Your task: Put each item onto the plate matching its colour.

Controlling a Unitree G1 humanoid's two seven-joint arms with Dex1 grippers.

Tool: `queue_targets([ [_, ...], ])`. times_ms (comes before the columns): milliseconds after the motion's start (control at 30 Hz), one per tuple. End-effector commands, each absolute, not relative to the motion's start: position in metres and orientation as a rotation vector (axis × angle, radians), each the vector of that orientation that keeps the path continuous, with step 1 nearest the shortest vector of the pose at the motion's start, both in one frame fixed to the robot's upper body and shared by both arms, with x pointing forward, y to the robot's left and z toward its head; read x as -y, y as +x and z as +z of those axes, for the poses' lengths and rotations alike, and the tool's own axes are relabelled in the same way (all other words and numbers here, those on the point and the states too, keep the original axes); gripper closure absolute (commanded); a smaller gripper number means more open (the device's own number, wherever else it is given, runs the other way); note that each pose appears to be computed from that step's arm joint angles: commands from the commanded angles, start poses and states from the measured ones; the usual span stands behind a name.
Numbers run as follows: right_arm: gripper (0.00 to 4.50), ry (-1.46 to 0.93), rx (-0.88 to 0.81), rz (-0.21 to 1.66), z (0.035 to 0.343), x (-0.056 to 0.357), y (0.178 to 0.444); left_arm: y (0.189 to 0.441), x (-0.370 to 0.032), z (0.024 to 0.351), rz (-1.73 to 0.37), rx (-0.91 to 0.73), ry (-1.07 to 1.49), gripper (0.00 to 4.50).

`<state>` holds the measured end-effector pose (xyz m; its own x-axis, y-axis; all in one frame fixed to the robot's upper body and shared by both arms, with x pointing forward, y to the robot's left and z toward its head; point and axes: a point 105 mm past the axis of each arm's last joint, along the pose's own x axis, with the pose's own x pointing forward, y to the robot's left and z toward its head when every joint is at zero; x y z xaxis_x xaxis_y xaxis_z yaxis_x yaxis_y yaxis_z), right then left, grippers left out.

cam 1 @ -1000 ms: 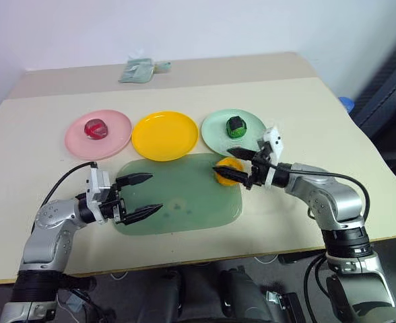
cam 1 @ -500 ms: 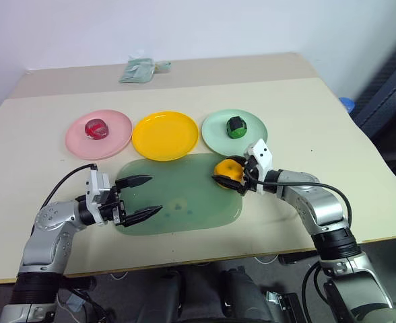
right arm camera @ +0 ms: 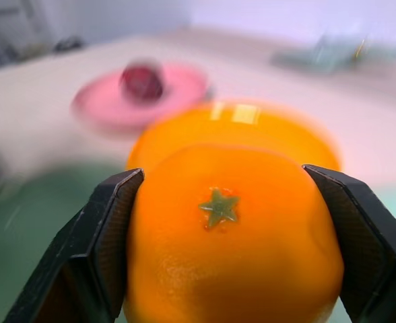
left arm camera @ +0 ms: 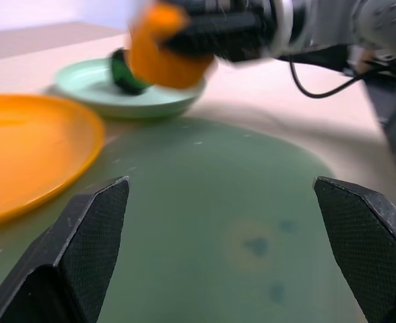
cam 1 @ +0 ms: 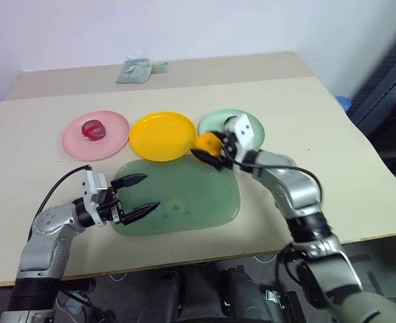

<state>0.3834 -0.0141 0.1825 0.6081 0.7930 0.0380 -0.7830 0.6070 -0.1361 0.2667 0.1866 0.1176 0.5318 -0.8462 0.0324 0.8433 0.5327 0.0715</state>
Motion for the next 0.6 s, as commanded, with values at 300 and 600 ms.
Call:
queue_targets([
  [300,1.32,-0.217,0.071,0.859,0.155,-0.045,0.424,0.267,-0.201,0.121,-0.838,0.047,0.097,0.0],
  [600,0.05,-0.197,0.157,0.818,0.175,-0.041,0.43,0.265,-0.216,0.121,-0.681,0.068,0.171,0.0],
])
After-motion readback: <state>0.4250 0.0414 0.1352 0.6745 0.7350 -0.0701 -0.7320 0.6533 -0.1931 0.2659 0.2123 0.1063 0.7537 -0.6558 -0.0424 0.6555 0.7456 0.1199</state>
